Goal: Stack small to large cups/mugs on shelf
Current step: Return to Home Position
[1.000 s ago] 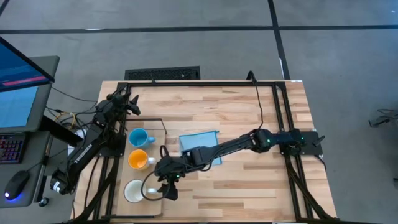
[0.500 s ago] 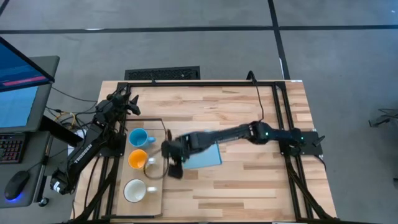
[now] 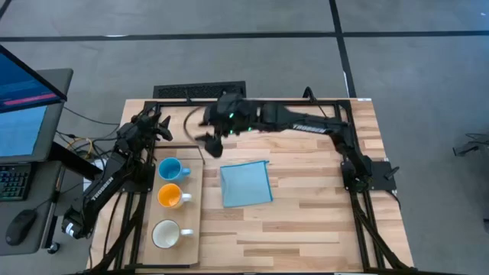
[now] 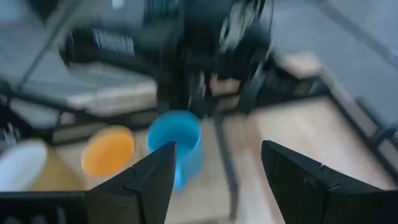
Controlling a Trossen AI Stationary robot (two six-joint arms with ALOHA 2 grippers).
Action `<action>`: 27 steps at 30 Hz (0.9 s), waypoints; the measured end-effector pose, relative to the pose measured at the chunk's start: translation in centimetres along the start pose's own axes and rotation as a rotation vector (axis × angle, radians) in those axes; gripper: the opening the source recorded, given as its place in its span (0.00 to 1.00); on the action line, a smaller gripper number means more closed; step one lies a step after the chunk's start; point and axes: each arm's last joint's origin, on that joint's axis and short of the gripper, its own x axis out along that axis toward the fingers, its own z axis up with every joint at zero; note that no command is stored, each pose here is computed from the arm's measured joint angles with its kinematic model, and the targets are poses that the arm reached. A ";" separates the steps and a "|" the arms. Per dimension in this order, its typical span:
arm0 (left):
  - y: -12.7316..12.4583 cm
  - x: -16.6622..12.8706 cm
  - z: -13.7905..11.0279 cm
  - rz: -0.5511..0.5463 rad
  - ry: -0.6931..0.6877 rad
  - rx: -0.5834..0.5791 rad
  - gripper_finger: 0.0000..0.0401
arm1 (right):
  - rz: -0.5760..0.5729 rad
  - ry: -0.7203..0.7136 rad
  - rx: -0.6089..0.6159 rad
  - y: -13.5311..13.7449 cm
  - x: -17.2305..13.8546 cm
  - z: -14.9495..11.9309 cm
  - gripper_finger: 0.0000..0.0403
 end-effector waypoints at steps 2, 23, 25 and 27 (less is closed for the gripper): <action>-0.1 0.0 0.3 -0.026 -0.027 -0.012 0.54 | -0.013 -0.044 -0.039 -0.4 -1.7 1.1 0.65; -2.0 -4.9 11.9 -0.132 -0.276 0.100 0.54 | -0.614 -0.089 -0.247 -4.0 -17.5 5.6 0.64; -2.1 -5.8 12.9 -0.115 -0.214 0.106 0.54 | -0.643 -0.108 -0.246 -4.2 -18.9 5.8 0.64; -2.2 -6.5 13.6 -0.111 -0.179 0.103 0.54 | -0.663 -0.129 -0.237 -4.4 -20.5 6.1 0.64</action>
